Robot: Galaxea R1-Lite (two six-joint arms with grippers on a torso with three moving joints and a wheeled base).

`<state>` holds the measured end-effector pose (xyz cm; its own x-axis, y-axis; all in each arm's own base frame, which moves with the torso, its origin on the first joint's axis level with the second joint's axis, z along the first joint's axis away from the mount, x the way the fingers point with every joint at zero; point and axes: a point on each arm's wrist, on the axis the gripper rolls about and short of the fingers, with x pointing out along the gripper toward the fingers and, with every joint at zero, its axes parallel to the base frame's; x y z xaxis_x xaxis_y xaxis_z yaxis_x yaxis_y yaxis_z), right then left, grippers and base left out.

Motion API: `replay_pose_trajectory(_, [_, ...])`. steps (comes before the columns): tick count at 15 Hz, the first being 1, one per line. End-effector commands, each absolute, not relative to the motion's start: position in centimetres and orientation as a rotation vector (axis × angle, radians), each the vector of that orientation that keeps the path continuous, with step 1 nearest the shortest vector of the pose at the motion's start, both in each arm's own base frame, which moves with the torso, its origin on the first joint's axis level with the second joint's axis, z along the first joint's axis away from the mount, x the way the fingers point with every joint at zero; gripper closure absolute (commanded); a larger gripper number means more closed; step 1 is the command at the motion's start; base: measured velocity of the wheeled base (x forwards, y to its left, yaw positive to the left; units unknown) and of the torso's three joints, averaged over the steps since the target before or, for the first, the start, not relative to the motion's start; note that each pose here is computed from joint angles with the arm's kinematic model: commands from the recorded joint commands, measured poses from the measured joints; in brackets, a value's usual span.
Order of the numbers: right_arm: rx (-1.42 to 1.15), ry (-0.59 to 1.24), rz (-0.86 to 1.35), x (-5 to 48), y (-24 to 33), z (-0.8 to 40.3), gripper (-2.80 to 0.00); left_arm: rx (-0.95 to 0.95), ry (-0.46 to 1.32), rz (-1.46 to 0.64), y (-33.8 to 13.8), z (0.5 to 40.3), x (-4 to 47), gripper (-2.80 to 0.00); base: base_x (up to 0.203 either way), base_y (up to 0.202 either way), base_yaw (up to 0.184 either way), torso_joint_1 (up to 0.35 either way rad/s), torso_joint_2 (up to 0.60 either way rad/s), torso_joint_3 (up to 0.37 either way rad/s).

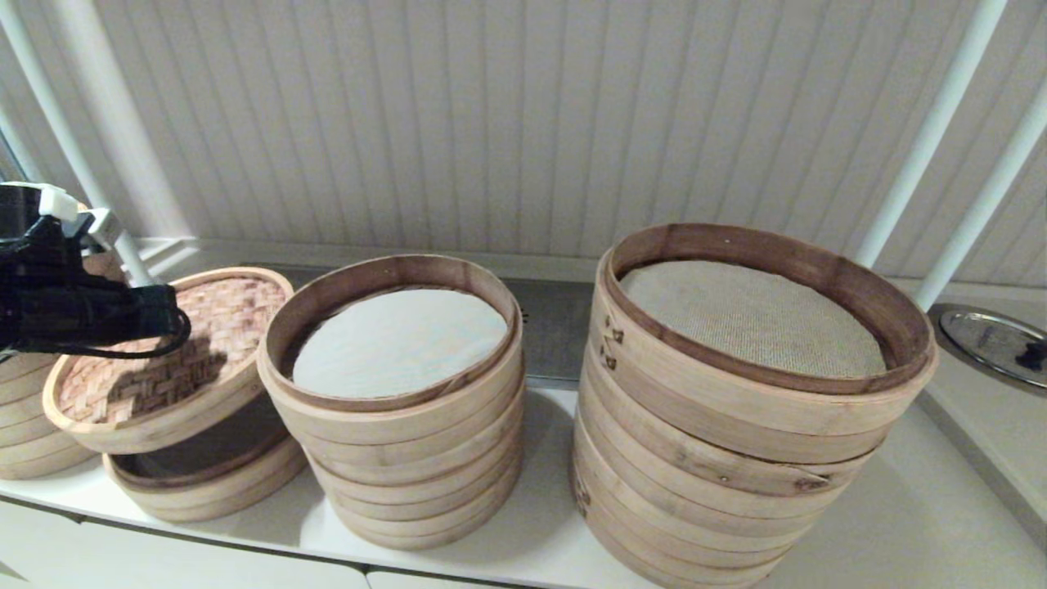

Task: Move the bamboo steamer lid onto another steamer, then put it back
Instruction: Put the steamer

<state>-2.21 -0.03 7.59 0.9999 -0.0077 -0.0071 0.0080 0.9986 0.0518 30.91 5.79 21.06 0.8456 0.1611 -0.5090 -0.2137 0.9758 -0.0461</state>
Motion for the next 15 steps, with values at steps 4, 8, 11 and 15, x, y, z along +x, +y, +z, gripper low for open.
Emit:
replay_pose_trajectory(4, [0.052,0.008,-0.006,-2.2,0.0,7.6,0.00,-0.100,0.472,0.200,5.6,23.4,29.7,0.00,0.000,0.000,0.000,0.000,0.00,0.000])
replay_pose_trajectory(8, [0.052,0.007,-0.007,-2.2,0.0,7.6,0.00,-0.097,0.448,0.200,5.5,24.7,29.0,0.00,0.000,0.000,0.000,0.000,0.00,0.000])
replay_pose_trajectory(11, [0.052,0.009,-0.007,-2.2,0.0,7.6,0.00,-0.096,0.432,0.200,5.4,25.8,28.6,0.00,0.000,0.000,0.000,0.000,0.00,0.000])
replay_pose_trajectory(15, [0.052,0.009,-0.007,-2.2,0.0,7.6,0.00,-0.094,0.414,0.201,5.4,26.5,28.4,0.00,0.000,0.000,0.000,0.000,0.00,0.000])
